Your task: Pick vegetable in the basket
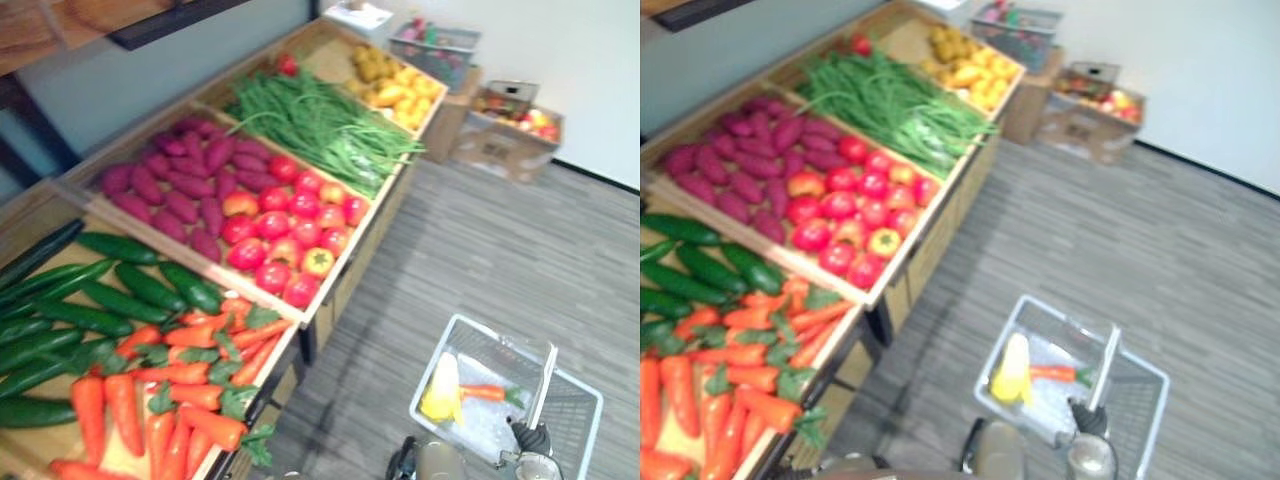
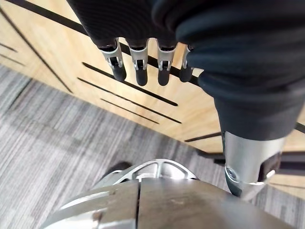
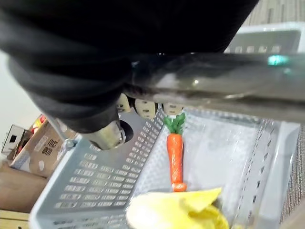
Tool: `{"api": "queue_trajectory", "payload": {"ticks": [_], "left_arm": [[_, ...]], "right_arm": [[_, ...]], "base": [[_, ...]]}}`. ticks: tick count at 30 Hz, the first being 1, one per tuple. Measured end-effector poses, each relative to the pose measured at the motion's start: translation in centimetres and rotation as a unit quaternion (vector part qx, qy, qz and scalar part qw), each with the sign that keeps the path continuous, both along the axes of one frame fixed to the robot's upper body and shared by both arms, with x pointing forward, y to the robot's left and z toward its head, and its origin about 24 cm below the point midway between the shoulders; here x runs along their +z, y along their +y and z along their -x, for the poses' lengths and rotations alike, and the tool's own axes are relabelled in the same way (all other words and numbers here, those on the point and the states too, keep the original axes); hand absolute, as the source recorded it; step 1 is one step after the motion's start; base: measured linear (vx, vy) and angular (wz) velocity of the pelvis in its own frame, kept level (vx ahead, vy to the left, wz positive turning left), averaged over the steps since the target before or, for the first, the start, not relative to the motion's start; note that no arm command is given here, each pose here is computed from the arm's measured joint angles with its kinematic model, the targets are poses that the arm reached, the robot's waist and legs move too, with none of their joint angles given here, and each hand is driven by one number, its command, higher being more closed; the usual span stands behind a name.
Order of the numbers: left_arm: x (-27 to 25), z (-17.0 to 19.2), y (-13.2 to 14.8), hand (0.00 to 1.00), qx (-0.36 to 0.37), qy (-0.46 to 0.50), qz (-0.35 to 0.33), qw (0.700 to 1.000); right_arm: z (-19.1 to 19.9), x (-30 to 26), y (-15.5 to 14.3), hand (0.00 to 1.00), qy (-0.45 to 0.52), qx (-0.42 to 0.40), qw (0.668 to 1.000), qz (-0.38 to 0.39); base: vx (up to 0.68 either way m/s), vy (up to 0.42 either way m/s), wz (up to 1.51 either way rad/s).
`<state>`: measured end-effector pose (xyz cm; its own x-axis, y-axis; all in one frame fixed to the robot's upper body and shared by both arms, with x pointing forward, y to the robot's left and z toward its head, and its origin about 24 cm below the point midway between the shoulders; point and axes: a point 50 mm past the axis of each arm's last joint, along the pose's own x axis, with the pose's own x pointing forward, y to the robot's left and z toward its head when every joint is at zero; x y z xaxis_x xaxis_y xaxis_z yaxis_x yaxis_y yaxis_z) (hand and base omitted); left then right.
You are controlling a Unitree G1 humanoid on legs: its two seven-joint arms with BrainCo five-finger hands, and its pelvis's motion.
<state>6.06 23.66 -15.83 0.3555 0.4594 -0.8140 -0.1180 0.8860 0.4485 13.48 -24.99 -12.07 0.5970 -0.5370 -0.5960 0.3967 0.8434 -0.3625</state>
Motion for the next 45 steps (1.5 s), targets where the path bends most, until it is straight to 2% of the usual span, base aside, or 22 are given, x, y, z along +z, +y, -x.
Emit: {"api": "queue_trajectory", "payload": {"ticks": [2, 5, 8, 13, 18, 26, 29, 34, 41, 45], "left_arm": [[-0.1, -0.2, -0.8, 0.0, -0.006, -0.009, 0.012, 1.0], [0.1, -0.1, 0.1, 0.0, -0.007, -0.009, 0.002, 1.0], [-0.1, 0.2, -1.0, 0.0, 0.004, -0.01, 0.017, 1.0], [-0.1, -0.5, -1.4, 0.0, -0.019, -0.014, 0.016, 1.0], [-0.1, -0.7, -1.4, 0.0, -0.028, -0.013, 0.013, 0.999], [-0.2, 0.3, -2.1, 0.0, -0.035, -0.008, 0.007, 0.999], [-0.4, 0.3, -2.7, 0.0, -0.034, -0.008, 0.015, 0.999], [-0.3, -0.3, -2.1, 0.0, -0.048, -0.007, 0.006, 0.999], [-0.2, -0.7, -1.8, 0.0, -0.063, -0.01, 0.002, 0.998], [-0.2, -0.1, -1.5, 0.0, -0.067, 0.003, -0.007, 0.998]], "right_arm": [[-0.6, 0.0, 0.3, 1.0, -0.003, 0.006, 1.0, -0.004], [-0.6, -0.3, 0.7, 1.0, 0.009, 0.013, 1.0, -0.012], [-0.9, 0.0, 0.2, 1.0, 0.008, 0.026, 1.0, -0.003], [0.3, -0.8, 1.2, 1.0, 0.04, 0.059, 0.997, -0.002], [2.5, -1.3, 0.9, 1.0, 0.064, 0.06, 0.996, 0.004], [1.5, -0.6, -0.3, 1.0, 0.05, 0.066, 0.996, 0.023], [2.2, -0.7, -0.7, 1.0, 0.057, 0.053, 0.997, 0.023], [2.6, -0.7, -1.2, 1.0, 0.056, 0.03, 0.998, 0.021], [-0.6, 0.2, -0.5, 1.0, 0.014, 0.046, 0.999, 0.019], [-0.8, 0.2, 0.2, 1.0, 0.006, 0.057, 0.998, 0.016]], "base": [[-0.13, -0.077, -1.11], [-0.09, -0.127, -1.19], [-0.12, -0.203, -1.28], [-0.14, -0.151, -0.64], [-0.07, -0.065, -0.22], [-0.04, 0.067, -0.73], [0.03, 0.186, -0.52], [0.07, 0.195, 0.01], [0.07, 0.081, -0.2], [0.04, -0.012, 0.02]]}}
